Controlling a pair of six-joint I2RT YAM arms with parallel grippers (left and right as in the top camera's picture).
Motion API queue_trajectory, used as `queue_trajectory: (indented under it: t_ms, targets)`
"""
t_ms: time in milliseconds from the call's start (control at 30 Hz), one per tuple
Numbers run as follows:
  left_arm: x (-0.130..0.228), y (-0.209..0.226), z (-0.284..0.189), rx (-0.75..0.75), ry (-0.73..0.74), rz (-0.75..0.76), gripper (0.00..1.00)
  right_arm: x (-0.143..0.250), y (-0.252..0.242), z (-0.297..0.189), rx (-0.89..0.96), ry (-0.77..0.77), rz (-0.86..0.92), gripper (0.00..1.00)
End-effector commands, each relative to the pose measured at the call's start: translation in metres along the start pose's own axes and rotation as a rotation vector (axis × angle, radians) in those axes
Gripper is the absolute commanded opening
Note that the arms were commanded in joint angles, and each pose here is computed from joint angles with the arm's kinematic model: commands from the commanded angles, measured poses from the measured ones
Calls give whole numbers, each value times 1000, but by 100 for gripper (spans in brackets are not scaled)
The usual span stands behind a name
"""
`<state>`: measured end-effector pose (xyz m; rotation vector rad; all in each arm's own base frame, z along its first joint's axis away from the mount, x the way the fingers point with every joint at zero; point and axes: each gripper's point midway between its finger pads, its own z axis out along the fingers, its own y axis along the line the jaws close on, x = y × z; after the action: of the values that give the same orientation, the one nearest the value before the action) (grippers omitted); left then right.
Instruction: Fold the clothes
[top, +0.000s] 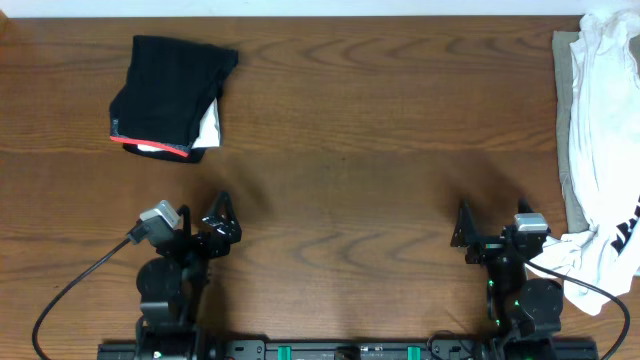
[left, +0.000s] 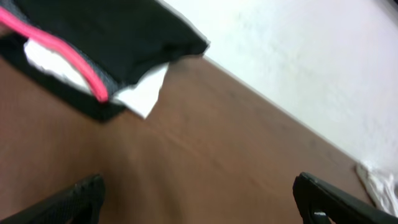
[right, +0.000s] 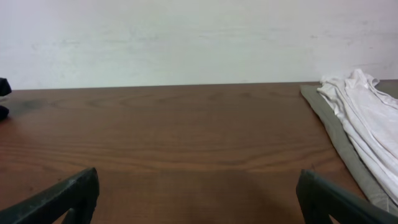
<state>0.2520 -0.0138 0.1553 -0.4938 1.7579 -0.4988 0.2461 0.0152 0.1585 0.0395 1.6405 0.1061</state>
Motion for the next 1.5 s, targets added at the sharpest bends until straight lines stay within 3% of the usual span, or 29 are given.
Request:
queue_trajectory:
  t_ms: [0, 500, 967, 1467]
  targets:
    - [-6, 9, 0, -30, -95, 13, 98, 0, -6, 0, 25, -1, -12, 99]
    - [-13, 25, -9, -86, -221, 89, 98, 0, -6, 0, 25, -2, -12, 99]
    - [18, 8, -4, 6, -77, 586, 98, 0, -6, 0, 25, -2, -12, 99]
    - [18, 8, -4, 5, -78, 615, 98, 0, -6, 0, 25, -2, -12, 99]
